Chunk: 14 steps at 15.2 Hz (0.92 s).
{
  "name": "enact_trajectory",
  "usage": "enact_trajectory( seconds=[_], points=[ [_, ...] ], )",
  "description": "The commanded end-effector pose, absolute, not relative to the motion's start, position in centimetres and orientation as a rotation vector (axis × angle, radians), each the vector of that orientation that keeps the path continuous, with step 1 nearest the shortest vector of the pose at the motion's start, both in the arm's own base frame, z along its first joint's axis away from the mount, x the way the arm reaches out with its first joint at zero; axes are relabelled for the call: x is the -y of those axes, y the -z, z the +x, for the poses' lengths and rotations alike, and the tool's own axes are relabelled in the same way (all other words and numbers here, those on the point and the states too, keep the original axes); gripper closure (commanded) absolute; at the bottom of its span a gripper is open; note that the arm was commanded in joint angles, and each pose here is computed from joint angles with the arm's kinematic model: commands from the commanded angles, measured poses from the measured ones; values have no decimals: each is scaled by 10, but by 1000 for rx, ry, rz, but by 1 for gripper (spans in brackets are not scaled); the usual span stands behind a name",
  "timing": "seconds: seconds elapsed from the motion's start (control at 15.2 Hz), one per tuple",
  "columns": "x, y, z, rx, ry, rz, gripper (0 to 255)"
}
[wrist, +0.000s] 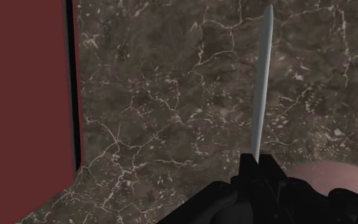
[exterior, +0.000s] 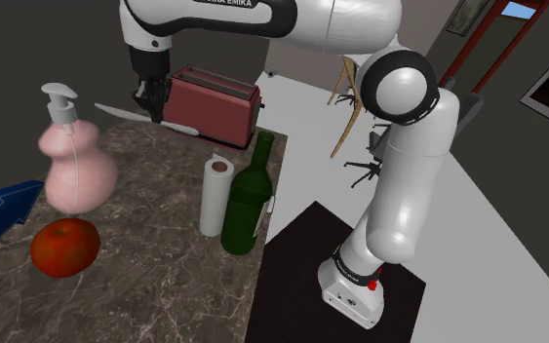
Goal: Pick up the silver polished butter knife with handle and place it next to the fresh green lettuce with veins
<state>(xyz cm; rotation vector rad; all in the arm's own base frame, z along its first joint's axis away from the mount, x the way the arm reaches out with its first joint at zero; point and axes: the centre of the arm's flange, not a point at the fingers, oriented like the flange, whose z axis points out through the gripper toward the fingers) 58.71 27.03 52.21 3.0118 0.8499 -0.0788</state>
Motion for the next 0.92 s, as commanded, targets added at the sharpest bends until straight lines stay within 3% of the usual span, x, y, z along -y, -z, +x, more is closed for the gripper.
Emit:
enact_trajectory(
  seconds=[0.0,0.86],
  points=[
    [-271,-533,586,-850,80,3012,255],
    [-375,-536,467,-850,80,3012,255]
  ],
)
